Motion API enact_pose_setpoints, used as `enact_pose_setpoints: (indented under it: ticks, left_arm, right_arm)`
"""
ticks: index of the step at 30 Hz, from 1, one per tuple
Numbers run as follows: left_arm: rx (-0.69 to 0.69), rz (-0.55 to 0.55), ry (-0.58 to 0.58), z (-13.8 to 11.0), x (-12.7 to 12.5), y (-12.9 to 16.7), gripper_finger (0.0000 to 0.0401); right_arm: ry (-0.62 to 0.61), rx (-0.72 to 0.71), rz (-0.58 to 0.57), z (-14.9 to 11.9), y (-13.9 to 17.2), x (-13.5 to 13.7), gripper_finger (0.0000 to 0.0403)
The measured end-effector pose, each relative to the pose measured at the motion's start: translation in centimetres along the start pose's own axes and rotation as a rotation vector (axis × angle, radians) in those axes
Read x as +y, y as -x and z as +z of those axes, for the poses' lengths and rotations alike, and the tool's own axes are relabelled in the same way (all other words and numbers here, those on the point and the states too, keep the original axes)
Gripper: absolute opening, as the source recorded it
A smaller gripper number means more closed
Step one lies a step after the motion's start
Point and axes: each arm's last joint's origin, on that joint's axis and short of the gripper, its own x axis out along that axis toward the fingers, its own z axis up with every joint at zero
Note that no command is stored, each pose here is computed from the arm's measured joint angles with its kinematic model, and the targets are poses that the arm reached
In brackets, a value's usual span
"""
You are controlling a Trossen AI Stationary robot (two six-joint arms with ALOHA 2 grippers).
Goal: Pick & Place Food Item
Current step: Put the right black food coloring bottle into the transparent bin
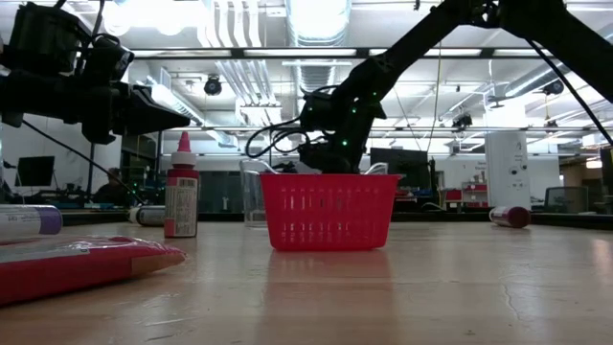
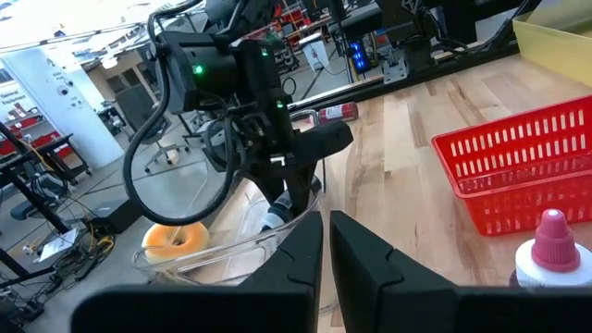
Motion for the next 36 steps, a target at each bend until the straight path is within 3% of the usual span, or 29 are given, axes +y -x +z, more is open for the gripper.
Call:
enact_pose_setpoints:
  ticks: [24,36]
  left_arm:
    - [0.0,0.0,0.0,0.0,0.0,0.0,0.0028]
    - [0.0,0.0,0.0,0.0,0.0,0.0,0.0028]
  right_arm:
    - [-0.047,-0.05,-0.003,0.47,0.03,-0.21,0.0202]
    - [-0.05,-0.051,-0.003,0.48,0.1,-0.2,0.0208]
